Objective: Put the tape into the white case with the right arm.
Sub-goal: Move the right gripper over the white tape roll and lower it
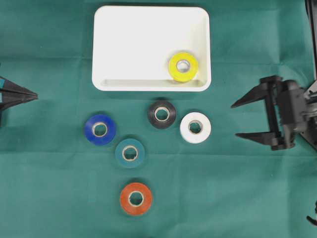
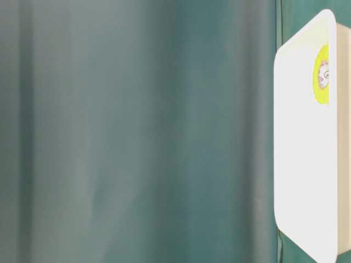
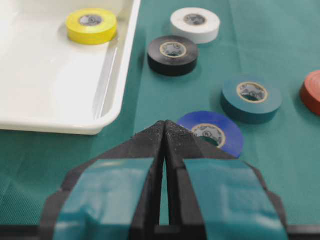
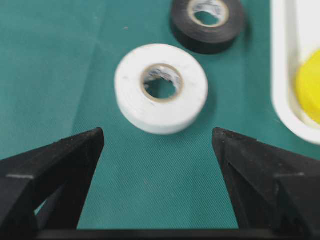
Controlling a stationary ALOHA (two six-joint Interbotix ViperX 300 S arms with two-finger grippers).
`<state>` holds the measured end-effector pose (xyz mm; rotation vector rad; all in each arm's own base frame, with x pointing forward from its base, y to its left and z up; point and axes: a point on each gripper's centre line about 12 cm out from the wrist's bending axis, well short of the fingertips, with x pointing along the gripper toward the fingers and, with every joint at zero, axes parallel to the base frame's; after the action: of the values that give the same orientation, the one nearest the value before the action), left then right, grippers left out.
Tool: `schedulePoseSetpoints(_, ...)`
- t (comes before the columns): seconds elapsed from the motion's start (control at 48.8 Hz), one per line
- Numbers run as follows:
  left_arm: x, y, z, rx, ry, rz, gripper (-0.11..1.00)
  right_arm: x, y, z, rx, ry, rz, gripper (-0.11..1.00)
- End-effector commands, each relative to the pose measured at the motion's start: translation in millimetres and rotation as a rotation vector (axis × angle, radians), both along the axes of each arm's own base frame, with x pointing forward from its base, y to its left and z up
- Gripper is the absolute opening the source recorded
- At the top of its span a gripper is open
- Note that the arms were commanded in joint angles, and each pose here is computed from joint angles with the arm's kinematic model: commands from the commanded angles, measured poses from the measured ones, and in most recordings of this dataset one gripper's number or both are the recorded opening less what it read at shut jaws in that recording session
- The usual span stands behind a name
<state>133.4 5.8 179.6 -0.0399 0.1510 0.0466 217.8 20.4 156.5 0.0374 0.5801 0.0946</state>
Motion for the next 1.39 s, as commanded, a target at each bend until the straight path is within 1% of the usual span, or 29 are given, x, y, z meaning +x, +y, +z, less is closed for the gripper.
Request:
schedulePoseSetpoints(0.0,1.4,0.9,4.6,0.000,-0.009,0.006,0.00,20.3,7.9,5.5,0.004,-0.012,0.032,0.63)
schedulePoseSetpoints(0.185,1.4,0.9,4.6,0.000,-0.009,0.006,0.00,50.1,17.5,-6.8,-0.015,0.055,0.070,0.63)
schedulePoseSetpoints(0.328,1.3,0.9,4.8,-0.001,-0.011,0.007,0.00,71.9,22.3,-12.3,-0.035,0.079,0.094,0.63)
schedulePoseSetpoints(0.472,1.3,0.9,3.9,0.000,-0.008,0.006,0.00,86.1,24.8,-21.4,-0.044,0.113,0.099,0.63)
schedulePoseSetpoints(0.595,1.2,1.1,4.1,-0.001,-0.009,0.008,0.00,90.6,24.6,-28.4,-0.051,0.145,0.095,0.63)
schedulePoseSetpoints(0.779,1.2,0.9,4.1,-0.001,-0.009,0.007,0.00,90.4,24.3,-32.4,-0.059,0.181,0.087,0.63)
schedulePoseSetpoints(0.943,1.2,1.1,3.6,-0.001,-0.005,0.008,0.00,88.1,28.8,-42.3,-0.099,0.276,0.089,0.63)
schedulePoseSetpoints(1.148,1.2,1.1,3.6,0.000,-0.005,0.008,0.00,95.1,30.3,-44.1,-0.151,0.370,0.071,0.63)
schedulePoseSetpoints(1.374,1.1,0.9,3.8,-0.003,-0.006,0.007,0.00,104.0,32.2,-48.8,-0.159,0.390,0.070,0.63)
